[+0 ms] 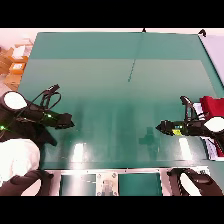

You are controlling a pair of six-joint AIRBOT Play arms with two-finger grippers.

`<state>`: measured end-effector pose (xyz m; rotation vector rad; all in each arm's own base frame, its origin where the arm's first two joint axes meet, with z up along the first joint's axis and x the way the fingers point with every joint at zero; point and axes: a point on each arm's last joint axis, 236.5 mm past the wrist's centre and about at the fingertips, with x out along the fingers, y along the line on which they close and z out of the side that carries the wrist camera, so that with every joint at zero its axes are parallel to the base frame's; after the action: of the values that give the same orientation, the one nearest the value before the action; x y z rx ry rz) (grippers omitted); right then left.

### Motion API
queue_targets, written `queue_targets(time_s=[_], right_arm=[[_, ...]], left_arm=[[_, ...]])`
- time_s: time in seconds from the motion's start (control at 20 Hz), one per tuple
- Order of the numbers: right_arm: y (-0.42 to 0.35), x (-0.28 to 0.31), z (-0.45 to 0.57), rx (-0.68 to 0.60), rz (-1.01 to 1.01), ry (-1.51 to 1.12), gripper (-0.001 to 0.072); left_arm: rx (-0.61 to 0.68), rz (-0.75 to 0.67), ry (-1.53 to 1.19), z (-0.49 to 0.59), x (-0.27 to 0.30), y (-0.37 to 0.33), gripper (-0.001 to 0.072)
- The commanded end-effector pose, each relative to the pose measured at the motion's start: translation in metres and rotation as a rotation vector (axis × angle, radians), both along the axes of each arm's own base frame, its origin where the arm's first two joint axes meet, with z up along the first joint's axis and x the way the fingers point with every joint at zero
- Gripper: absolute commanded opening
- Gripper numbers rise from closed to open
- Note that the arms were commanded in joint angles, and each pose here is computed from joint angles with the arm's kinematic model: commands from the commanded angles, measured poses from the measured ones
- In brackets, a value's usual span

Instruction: Fold the shirts.

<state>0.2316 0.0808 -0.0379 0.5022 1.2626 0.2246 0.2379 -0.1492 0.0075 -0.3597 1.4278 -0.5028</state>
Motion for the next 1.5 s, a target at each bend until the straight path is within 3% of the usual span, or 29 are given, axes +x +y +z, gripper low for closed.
queue_targets(time_s=[0.0,0.1,0.25,0.3,0.35,0.45,0.6,0.75,0.8,0.85,0.9,1.0,1.05,1.25,1.45], right_arm=[[0.0,0.0,0.0,0.0,0.002,0.0,0.0015],[0.0,0.0,0.0,0.0,0.002,0.0,0.0015],[0.0,0.0,0.0,0.0,0.002,0.0,0.0015],[0.001,0.0,0.0,0.0,0.002,-0.001,0.0015],[0.0,0.0,0.0,0.0,0.002,0.0,0.0015],[0.001,0.0,0.0,0.0,0.002,0.0,0.0015],[0.0,0.0,0.0,0.0,0.001,0.0,0.0015],[0.0,0.0,0.0,0.0,0.002,0.0,0.0015],[0.0,0.0,0.0,0.0,0.001,0.0,0.0015],[0.0,0.0,0.0,0.0,0.001,0.0,0.0015],[0.0,0.0,0.0,0.0,0.001,0.0,0.0015],[0.0,0.0,0.0,0.0,0.002,0.0,0.0015],[0.0,0.0,0.0,0.0,0.002,0.0,0.0015],[0.0,0.0,0.0,0.0,0.001,0.0,0.0015],[0.0,0.0,0.0,0.0,0.001,0.0,0.0015]], left_arm=[[0.003,-0.007,0.013,-0.001,-0.004,0.001,0.0028],[0.066,-0.009,0.032,-0.004,-0.007,0.013,0.0027],[0.407,0.055,0.009,-0.004,0.006,0.091,0.003],[0.568,0.101,-0.018,0.001,0.015,0.13,0.0186],[0.707,0.124,-0.049,0.007,0.021,0.163,0.069],[0.924,0.175,-0.124,0.018,0.036,0.214,0.072],[0.898,0.261,-0.154,-0.005,0.051,0.241,0.072],[0.822,0.326,-0.02,-0.054,0.048,0.266,0.072],[0.784,0.313,0.04,-0.073,0.043,0.265,0.0692],[0.756,0.285,0.09,-0.089,0.039,0.262,0.0592],[0.735,0.247,0.143,-0.103,0.032,0.256,0.0474],[0.697,0.196,0.224,-0.119,0.02,0.246,0.0142],[0.696,0.189,0.229,-0.118,0.018,0.246,0.0028],[0.66,0.225,0.167,-0.065,0.057,0.239,0.0026],[0.421,0.175,-0.259,0.078,0.149,0.126,0.0026]])
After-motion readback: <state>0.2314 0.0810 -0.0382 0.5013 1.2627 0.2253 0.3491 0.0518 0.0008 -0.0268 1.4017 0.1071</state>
